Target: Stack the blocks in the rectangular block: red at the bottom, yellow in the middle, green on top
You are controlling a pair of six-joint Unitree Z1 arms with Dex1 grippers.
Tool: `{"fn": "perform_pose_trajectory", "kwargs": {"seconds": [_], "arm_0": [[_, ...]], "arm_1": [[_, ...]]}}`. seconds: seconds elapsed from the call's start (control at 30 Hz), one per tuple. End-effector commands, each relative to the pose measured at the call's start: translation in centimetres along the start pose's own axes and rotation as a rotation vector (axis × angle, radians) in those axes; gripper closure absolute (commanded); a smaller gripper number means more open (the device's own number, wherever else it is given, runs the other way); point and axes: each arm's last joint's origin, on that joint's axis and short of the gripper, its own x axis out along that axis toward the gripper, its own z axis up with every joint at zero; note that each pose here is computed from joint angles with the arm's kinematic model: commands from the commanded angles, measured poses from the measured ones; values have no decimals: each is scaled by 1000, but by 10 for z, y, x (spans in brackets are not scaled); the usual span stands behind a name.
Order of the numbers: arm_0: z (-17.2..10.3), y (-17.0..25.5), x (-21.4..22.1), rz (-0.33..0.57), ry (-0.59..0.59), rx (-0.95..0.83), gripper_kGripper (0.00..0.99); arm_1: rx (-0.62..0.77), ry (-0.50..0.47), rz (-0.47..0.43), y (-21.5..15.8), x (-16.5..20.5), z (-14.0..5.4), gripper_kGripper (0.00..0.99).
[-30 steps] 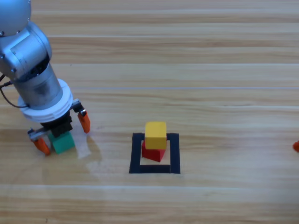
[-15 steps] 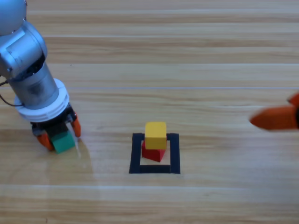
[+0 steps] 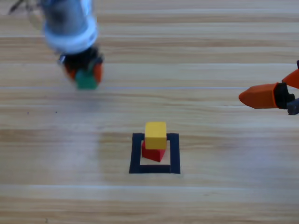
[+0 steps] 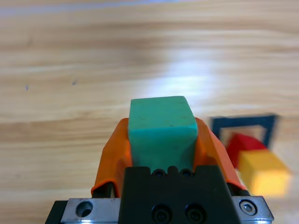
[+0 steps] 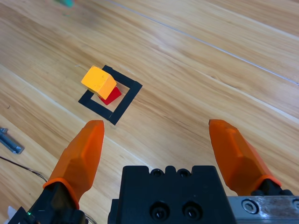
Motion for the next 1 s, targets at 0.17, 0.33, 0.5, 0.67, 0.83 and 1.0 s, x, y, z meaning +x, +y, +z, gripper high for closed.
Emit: {"fn": "perform_pose_trajectory", "kwargs": {"seconds": [0.17, 0.33, 0.5, 0.67, 0.83, 1.0], "arm_0": [[-52, -93, -28, -157, 22, 335, 982], [-75, -111, -37, -159, 34, 316, 982], [-95, -124, -35, -95, 46, 177, 982], [-109, -129, -30, -32, 56, 9, 981], [-108, -134, -19, -7, 59, -26, 981], [-106, -137, -4, 35, 52, -30, 981]], "arm_1": [[15, 22, -32, -8, 7, -12, 5], [10, 21, -32, -9, 6, -13, 5], [11, 13, -27, -9, 5, -13, 5], [11, 13, -27, -9, 5, -13, 5], [10, 14, -28, -9, 6, -14, 5], [9, 13, -27, -9, 5, -14, 5]]}}
